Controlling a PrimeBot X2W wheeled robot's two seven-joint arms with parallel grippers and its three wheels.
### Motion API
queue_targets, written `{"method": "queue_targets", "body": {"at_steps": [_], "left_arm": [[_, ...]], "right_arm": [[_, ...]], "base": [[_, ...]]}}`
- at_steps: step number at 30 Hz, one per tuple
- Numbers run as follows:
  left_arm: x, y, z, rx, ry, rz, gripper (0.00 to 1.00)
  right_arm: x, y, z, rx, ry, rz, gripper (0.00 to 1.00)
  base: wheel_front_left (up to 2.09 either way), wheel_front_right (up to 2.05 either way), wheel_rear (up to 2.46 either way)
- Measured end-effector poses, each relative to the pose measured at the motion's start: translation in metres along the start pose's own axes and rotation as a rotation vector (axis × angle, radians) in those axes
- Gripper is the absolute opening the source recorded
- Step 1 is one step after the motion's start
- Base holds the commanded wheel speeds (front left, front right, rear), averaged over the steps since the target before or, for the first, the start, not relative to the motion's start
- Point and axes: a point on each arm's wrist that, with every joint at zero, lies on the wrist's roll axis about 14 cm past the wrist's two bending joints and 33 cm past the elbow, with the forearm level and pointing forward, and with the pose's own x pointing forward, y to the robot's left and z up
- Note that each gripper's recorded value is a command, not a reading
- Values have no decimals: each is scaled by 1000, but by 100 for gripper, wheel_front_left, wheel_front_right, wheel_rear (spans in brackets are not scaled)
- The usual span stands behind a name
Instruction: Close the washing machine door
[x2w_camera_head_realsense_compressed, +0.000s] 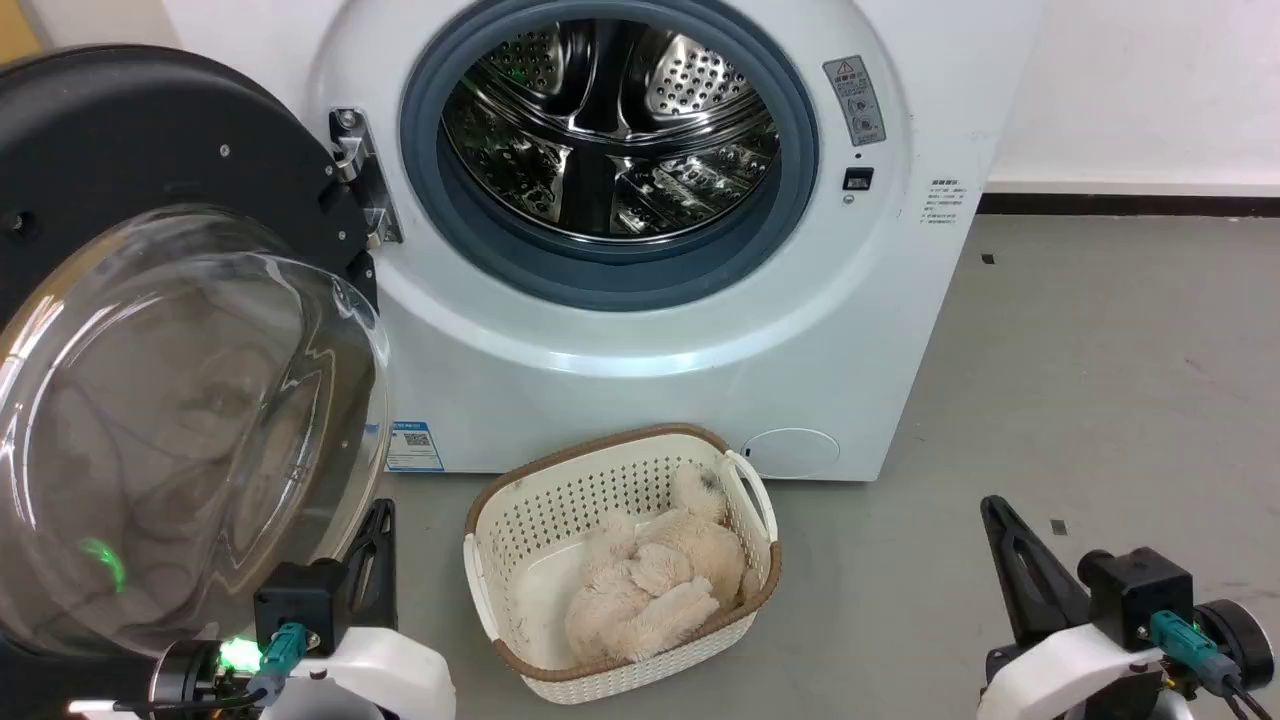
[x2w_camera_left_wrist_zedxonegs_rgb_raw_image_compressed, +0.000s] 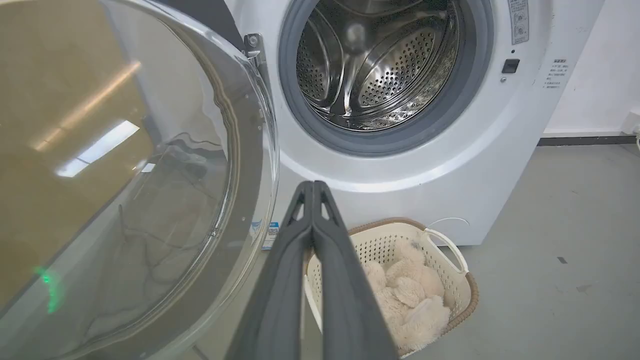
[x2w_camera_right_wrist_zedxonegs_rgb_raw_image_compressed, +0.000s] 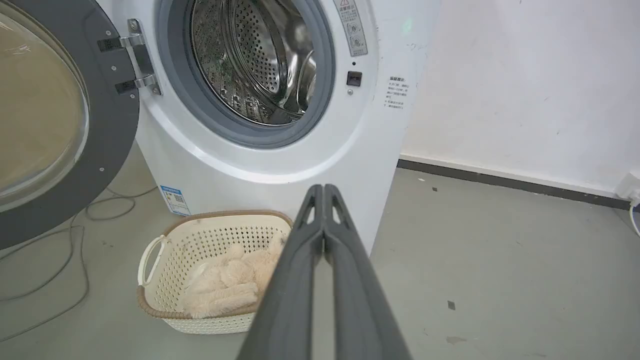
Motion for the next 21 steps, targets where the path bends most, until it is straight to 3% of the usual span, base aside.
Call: {"method": "queue_targets", "body": {"at_steps": [2, 3, 21], "left_arm": [[0, 0, 0, 0, 0, -1, 0], [0, 0, 0, 0, 0, 0, 100], [-2, 0, 1, -3, -16, 2, 100]], "right_arm": [[0, 0, 0, 0, 0, 0, 0], [0, 0, 0, 0, 0, 0, 100], [2, 6, 3, 12, -20, 18, 100]], "base": [[0, 0, 0], [0, 0, 0], [0, 0, 0]]}}
